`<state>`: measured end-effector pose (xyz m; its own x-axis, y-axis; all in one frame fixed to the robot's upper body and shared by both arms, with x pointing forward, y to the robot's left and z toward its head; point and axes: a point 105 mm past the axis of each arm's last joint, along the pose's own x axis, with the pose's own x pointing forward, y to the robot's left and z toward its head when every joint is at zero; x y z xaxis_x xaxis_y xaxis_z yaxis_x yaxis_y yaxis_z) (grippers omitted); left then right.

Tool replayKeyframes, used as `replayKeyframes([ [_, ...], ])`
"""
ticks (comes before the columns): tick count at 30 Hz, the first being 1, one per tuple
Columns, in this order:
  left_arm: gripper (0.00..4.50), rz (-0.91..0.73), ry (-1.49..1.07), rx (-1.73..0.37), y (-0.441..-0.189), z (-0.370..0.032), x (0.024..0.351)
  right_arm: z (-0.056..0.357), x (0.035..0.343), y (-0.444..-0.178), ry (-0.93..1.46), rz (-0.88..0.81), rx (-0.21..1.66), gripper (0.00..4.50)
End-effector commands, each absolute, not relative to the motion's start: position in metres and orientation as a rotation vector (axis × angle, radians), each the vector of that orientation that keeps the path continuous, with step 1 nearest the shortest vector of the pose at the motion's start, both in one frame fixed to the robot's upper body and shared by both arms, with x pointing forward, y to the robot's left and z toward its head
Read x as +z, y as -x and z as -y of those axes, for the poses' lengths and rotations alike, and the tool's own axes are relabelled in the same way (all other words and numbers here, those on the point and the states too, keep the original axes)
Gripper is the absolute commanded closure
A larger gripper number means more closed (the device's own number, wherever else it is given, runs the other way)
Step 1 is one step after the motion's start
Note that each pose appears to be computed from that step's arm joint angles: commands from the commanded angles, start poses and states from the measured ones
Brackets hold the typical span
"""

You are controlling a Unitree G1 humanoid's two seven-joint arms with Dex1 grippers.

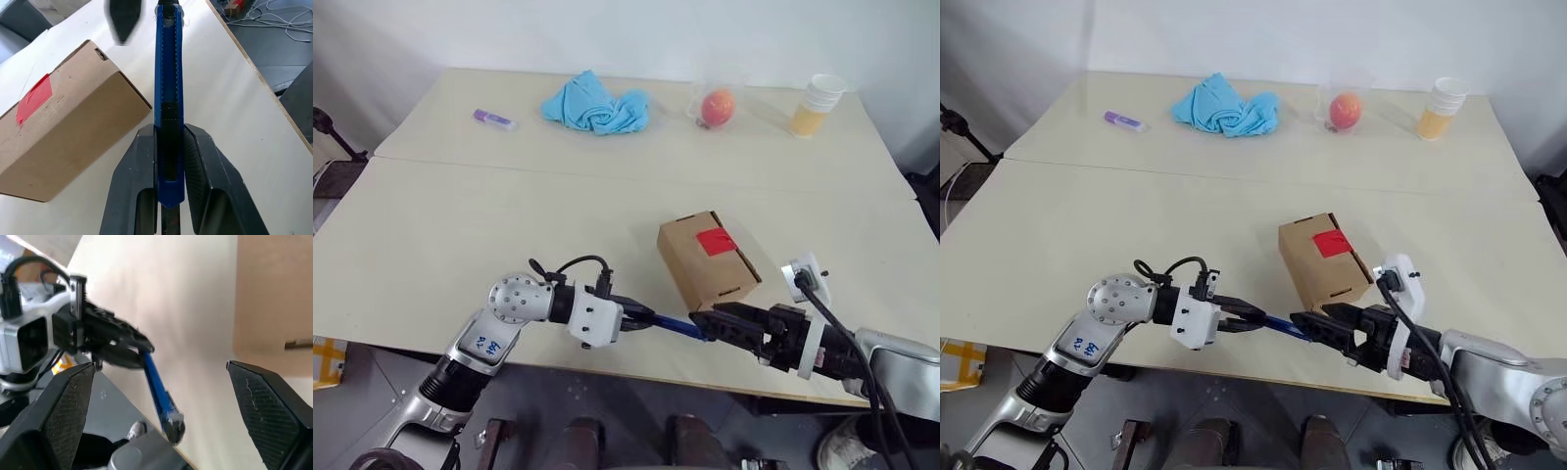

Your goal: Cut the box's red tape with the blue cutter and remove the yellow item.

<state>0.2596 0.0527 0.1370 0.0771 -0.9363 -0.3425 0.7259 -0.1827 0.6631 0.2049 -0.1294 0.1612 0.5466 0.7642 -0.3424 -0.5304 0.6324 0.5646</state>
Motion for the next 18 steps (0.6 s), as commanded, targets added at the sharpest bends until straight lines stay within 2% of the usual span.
replayKeyframes([
  [1, 4.09, 0.361, -0.882, -1.516, -0.259, -0.05, 0.144, 0.126, 0.158, -0.204, -0.431, -0.622, 0.812, 0.02],
  [11, 4.09, 0.373, -0.882, -1.522, -0.258, -0.046, 0.145, 0.115, 0.149, -0.212, -0.425, -0.631, 0.845, 0.02],
  [14, 4.09, 0.374, -0.882, -1.522, -0.259, -0.045, 0.145, 0.112, 0.148, -0.214, -0.429, -0.628, 0.855, 0.53],
  [18, 4.09, 0.375, -0.884, -1.521, -0.259, -0.045, 0.145, 0.11, 0.146, -0.215, -0.428, -0.628, 0.86, 1.87],
])
